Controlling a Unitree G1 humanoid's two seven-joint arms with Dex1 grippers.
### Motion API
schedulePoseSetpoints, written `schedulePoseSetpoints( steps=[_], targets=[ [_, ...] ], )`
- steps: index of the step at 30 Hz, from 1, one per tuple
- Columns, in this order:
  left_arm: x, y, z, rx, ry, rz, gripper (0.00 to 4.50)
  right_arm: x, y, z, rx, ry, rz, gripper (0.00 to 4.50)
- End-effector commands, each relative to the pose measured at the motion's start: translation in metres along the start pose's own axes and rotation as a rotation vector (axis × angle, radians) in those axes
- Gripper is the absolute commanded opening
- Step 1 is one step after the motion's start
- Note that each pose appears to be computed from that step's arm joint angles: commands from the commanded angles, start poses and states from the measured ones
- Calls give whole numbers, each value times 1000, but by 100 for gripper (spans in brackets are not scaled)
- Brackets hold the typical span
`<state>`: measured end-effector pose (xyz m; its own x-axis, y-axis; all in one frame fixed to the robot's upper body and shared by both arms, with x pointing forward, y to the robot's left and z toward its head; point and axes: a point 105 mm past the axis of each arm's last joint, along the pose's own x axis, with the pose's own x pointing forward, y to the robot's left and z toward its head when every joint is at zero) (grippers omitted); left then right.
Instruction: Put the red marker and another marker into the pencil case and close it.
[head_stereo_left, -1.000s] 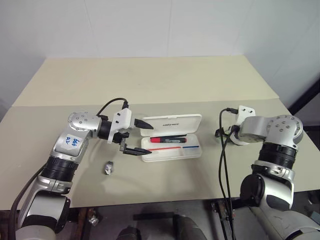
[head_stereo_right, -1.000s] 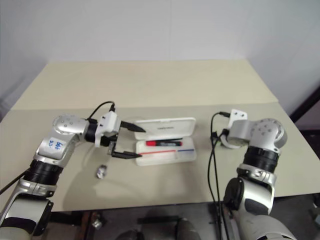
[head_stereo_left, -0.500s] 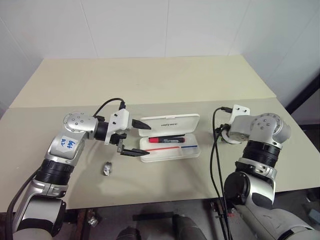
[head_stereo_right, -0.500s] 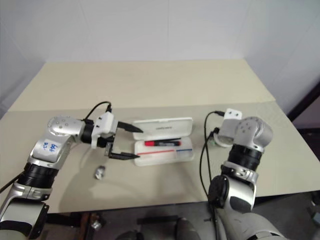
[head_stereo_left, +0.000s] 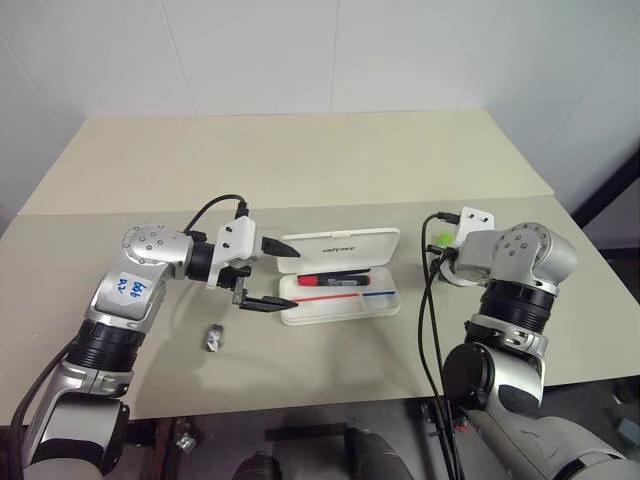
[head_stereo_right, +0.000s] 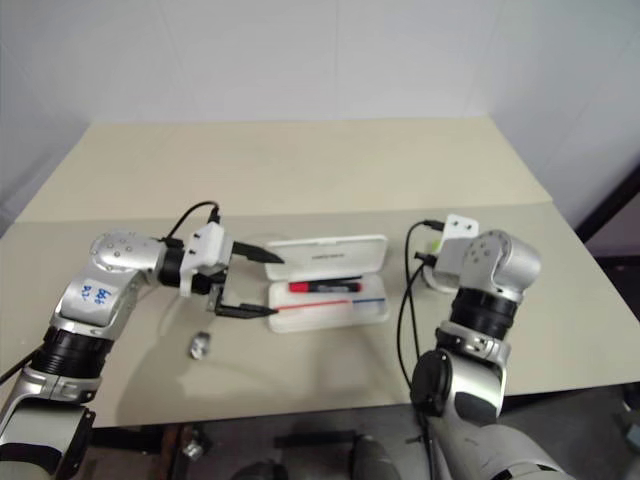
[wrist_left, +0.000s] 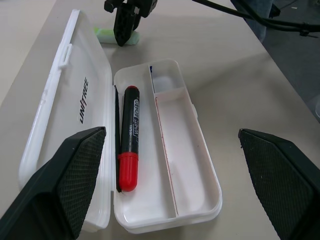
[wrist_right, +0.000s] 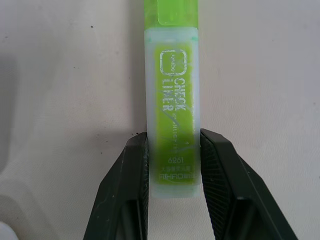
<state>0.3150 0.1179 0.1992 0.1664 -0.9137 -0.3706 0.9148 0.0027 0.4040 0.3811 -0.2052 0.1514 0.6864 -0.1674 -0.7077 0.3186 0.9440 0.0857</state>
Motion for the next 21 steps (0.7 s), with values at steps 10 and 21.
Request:
schedulePoseSetpoints(
  steps=[10,21],
  targets=[
    [-9,8,6,28,-20,26,450,-35,-31,63,-254,-476,120,107],
    [-22,23,27,-4,-160,98,450,-81,-18,85,-359,-821,430,107]
  ],
)
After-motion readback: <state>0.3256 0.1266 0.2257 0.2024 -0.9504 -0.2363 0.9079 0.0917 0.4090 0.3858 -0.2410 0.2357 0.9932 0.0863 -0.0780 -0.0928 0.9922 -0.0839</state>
